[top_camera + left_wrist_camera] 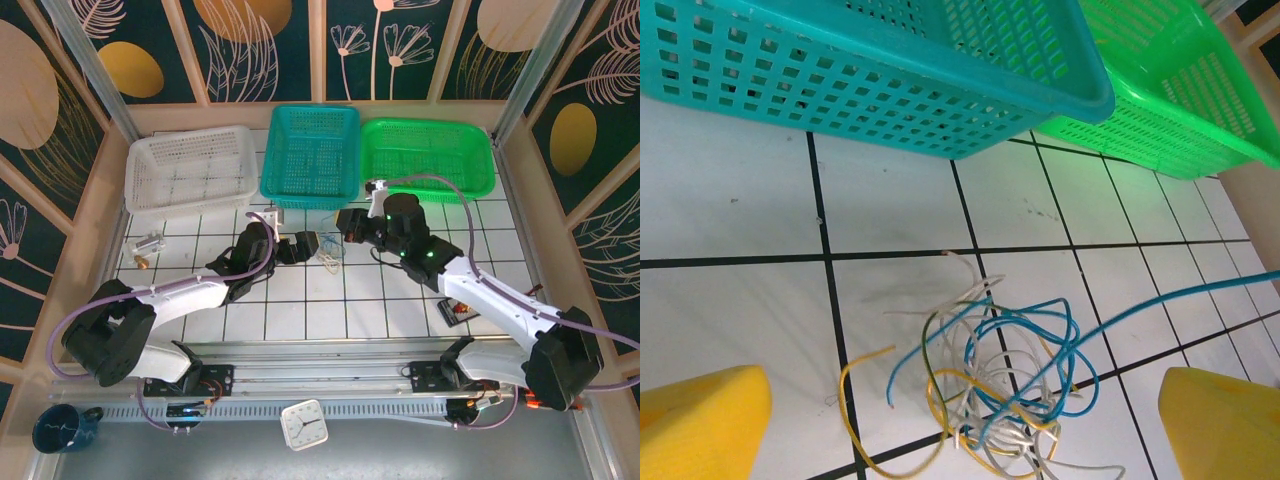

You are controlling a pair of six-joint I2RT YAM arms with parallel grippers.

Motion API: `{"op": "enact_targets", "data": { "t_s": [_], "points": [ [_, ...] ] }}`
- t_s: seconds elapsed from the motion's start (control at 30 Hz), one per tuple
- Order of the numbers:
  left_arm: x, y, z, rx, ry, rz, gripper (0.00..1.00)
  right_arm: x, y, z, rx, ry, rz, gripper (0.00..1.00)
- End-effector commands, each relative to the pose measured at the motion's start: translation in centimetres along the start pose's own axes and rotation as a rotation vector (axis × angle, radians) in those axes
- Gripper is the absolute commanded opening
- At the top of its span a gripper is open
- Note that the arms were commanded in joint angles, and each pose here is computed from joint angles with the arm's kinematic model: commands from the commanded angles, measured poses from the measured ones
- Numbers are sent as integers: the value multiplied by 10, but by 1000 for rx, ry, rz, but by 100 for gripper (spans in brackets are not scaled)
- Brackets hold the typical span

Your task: Untangle the cables

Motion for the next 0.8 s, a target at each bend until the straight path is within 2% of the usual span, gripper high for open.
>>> {"op": "enact_targets", "data": {
  "t_s": [0.0,0.3,0.43,0.57,0.77],
  "points": [
    [-7,-2,-7,29,31,-4,99,-13,-16,13,-42,-14,-37,0],
    [-16,-9,-19,103,85,-32,99,-28,-31,22,-64,-20,-74,0],
    [-25,-18,-40,204,182,-66,98,-32,-36,27,-108,-31,-61,0],
    [-36,-28,-65,344,287,-98,91,-35,-38,30,-169,-40,-35,0],
    [-43,-36,-91,505,373,-101,85,-41,-44,33,-223,-80,-14,0]
  ]
}}
Point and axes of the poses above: each hand's point on the last joint's axis, 136 mm out from that joint toward the fingers, its own x axis out along the fingers, its own z axis along the line the jaws close on, y = z × x, the point moved 5 cm from there along -x, back along the fingers, and after that the axes turned 11 degrees about -x, right-handed, at the moved point
